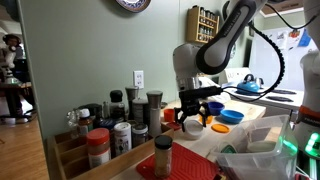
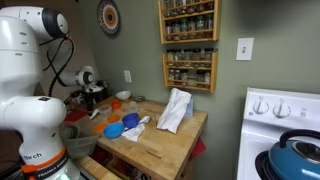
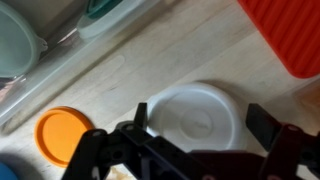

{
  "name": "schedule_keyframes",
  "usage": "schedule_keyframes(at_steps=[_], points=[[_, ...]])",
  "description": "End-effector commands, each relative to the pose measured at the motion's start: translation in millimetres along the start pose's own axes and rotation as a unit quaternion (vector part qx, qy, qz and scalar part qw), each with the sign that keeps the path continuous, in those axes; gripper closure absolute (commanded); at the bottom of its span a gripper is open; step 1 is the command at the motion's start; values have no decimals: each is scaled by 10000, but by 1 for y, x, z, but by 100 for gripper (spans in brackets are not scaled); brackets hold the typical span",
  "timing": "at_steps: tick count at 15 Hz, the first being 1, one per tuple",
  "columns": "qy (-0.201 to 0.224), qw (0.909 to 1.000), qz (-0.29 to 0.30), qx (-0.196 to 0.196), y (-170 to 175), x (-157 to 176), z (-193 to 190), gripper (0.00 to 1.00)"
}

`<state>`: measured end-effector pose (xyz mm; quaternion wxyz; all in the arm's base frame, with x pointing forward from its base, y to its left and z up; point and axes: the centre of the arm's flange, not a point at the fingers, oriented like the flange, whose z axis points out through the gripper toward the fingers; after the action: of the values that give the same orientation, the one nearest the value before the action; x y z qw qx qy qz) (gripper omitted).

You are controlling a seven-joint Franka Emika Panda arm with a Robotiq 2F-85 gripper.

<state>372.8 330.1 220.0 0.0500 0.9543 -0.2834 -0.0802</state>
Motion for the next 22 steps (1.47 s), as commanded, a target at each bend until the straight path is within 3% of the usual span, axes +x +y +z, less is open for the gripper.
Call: schedule_keyframes(at_steps=[1,11,13,14,15,22], points=[[74,10000,6,-21,3,0,10,0],[28,10000,-15,-84,4,6,17,1],[30,10000,-26,-75,5,6,13,10],[28,10000,-42,-66,6,6,11,20],[19,10000,-44,-74,7,7,10,25],[-109,9990,-425,-24,16,5,-4,33]])
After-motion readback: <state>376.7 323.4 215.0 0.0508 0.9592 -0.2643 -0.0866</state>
